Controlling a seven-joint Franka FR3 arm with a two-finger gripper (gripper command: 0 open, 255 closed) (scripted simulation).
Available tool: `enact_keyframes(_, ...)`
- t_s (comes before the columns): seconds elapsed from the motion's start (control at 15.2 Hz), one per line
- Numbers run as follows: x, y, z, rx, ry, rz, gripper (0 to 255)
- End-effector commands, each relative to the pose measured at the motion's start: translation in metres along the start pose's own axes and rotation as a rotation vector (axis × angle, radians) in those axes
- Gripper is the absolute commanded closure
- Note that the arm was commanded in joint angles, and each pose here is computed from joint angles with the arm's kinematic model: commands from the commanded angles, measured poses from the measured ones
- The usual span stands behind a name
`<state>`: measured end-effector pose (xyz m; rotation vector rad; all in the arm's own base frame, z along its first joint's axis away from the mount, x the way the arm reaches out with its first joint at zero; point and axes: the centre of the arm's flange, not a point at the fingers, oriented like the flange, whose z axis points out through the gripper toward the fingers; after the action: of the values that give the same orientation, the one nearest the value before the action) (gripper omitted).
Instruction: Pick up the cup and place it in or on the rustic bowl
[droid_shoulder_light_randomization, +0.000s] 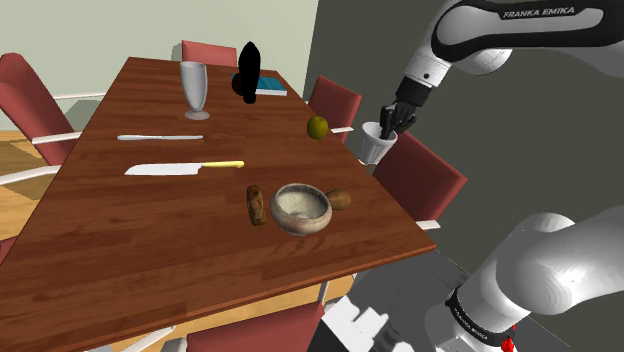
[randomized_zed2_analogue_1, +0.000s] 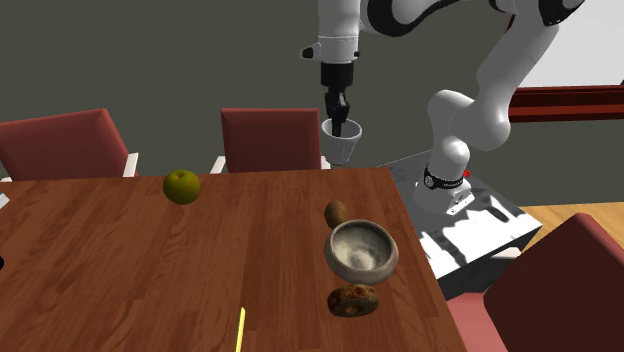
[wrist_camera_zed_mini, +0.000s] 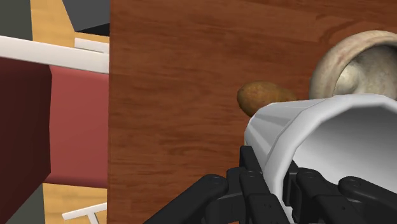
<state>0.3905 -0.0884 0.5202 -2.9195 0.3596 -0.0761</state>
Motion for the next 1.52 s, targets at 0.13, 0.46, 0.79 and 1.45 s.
enact_keyframes(0.13,-0.004,-0.054,0.007,0.0,0.001,0.001,255)
enact_keyframes(0.46,-0.008,-0.12,0.015,0.0,0.001,0.001,255)
enact_keyframes(0.79,-0.011,-0.185,0.023,0.0,0.001,0.001,255)
enact_keyframes(1.45,-0.013,-0.199,0.067,0.0,0.001,0.001,255)
